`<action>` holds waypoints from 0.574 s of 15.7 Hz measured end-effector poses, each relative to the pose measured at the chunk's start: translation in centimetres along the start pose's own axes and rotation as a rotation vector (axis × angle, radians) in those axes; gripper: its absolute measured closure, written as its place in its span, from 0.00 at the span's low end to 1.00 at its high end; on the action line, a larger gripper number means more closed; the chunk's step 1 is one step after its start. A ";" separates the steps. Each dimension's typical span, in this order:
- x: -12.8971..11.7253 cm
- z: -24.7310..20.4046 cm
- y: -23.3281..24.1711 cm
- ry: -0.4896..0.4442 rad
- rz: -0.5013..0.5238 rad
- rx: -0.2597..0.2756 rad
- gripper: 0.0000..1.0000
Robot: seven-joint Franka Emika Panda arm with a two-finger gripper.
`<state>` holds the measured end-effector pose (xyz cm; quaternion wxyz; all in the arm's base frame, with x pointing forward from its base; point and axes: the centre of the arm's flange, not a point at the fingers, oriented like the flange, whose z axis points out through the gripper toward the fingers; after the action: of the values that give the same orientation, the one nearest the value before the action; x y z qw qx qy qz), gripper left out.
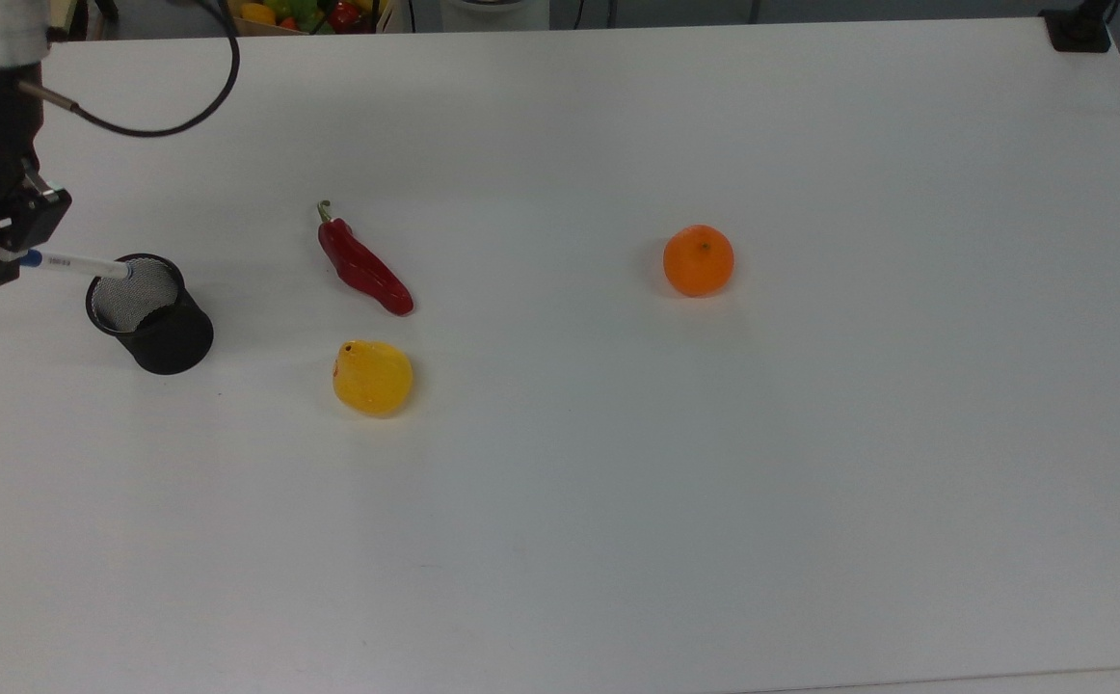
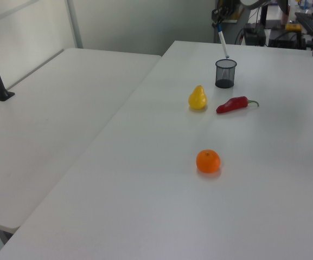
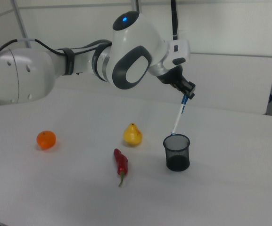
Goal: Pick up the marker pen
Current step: 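Lift the marker straight up out of the pen cup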
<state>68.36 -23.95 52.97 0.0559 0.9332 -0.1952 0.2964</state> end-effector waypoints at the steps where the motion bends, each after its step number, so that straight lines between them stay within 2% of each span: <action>1: 0.1 -0.9 -0.4 -0.008 -0.003 0.005 0.84; 4: -0.1 -2.7 -2.3 -0.053 -0.006 0.039 0.84; 9: -3.0 -2.6 -7.9 -0.247 -0.068 0.084 0.84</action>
<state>67.94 -15.11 53.47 0.0023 0.9702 -0.1561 0.1851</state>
